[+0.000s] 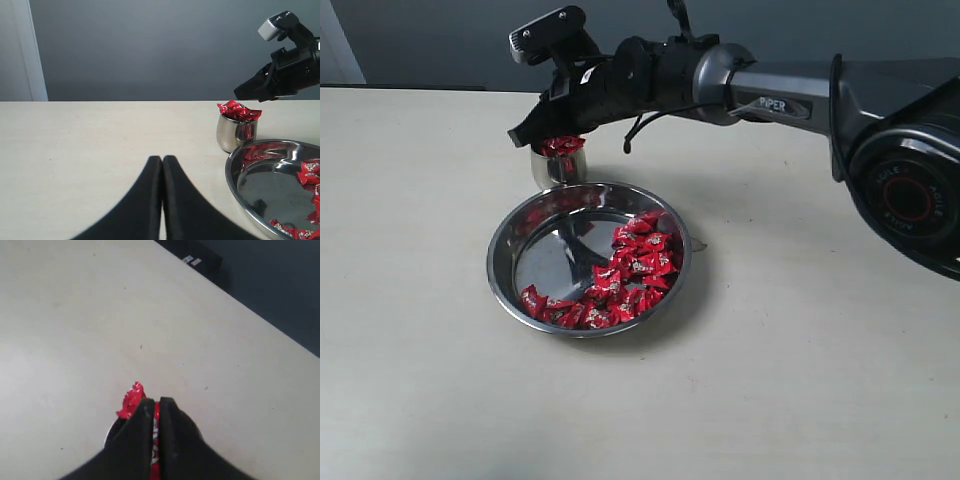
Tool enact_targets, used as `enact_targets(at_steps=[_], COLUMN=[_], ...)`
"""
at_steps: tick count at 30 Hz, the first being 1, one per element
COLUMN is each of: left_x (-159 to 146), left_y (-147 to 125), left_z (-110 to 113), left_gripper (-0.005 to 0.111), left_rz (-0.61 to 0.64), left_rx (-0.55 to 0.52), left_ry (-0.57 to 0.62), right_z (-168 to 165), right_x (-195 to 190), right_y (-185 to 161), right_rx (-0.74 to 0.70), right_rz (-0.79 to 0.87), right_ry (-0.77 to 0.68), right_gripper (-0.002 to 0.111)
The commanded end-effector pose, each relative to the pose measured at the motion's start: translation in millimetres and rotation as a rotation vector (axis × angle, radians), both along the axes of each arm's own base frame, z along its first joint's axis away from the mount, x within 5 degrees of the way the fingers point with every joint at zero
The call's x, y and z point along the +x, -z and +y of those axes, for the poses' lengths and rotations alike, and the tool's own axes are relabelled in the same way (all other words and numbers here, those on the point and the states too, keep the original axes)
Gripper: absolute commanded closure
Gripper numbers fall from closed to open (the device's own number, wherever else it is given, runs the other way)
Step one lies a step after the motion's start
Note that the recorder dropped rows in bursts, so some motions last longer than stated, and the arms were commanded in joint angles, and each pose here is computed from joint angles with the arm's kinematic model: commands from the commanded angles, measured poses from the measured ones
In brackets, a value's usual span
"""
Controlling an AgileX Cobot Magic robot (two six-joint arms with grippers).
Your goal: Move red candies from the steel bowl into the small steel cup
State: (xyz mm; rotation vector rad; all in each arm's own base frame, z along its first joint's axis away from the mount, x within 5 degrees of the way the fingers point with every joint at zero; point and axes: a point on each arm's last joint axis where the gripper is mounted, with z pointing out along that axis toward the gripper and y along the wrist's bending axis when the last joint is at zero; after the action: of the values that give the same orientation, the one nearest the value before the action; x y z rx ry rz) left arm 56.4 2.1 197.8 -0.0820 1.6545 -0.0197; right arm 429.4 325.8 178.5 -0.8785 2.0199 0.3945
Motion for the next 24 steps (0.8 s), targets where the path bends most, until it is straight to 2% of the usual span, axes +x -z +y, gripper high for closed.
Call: enact_targets(at_steps=[1, 3, 8, 14, 19, 21, 24], left_x=[0, 0, 0, 0, 0, 0, 0], left_y=[-1, -1, -1, -1, -1, -1, -1], left_z=[0, 0, 0, 0, 0, 0, 0], left_gripper=[0.106, 0.106, 0.106, 0.106, 0.106, 0.106, 0.106], left_rz=[-0.01, -0.01, -0.01, -0.01, -0.01, -0.01, -0.01], left_rx=[-0.004, -0.004, -0.004, -0.004, -0.004, -0.004, -0.004], left_ry=[-0.002, -0.002, -0.002, -0.002, -0.002, -0.002, -0.002], right_z=[-6, -10, -28, -78, -128, -141, -154], right_x=[-7, -17, -50, -109, -169, -185, -206], right_y=[-60, -84, -113, -125, -140, -140, -134], right_rx=[0.08, 0.092, 0.066, 0.132, 0.266, 0.28, 0.251], right_rz=[-0.08, -0.052, 0.05, 0.077, 0.032, 0.008, 0.063], right_ry=[0.009, -0.009, -0.045, 0.067, 0.176, 0.187, 0.169], right_gripper=[0.108, 0.108, 0.108, 0.108, 0.108, 0.108, 0.108])
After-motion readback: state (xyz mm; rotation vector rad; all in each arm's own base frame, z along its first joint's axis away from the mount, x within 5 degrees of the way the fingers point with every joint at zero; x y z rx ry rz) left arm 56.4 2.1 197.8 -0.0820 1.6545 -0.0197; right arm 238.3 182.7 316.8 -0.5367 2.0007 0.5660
